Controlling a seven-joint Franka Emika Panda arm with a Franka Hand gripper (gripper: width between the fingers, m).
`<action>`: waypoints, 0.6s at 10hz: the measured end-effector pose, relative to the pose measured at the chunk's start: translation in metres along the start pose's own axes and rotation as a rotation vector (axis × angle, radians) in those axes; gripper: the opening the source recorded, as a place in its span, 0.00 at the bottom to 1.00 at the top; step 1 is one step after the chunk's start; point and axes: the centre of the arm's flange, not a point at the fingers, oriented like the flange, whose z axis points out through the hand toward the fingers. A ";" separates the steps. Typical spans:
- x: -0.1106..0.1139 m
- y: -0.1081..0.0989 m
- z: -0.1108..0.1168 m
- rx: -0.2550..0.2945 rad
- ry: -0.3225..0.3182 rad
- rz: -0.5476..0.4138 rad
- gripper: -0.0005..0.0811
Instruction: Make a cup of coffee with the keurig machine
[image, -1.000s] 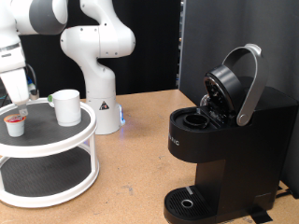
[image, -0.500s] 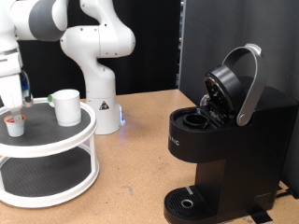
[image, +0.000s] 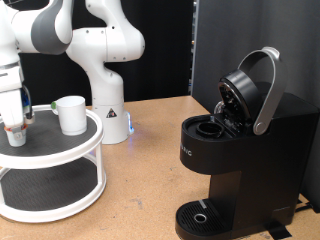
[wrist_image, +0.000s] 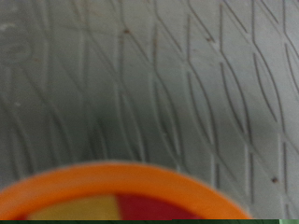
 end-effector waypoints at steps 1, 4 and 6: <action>0.001 0.002 0.002 -0.007 0.017 0.017 0.99; 0.009 0.009 0.003 -0.001 0.044 0.047 0.99; 0.010 0.010 0.002 0.068 0.039 0.032 0.99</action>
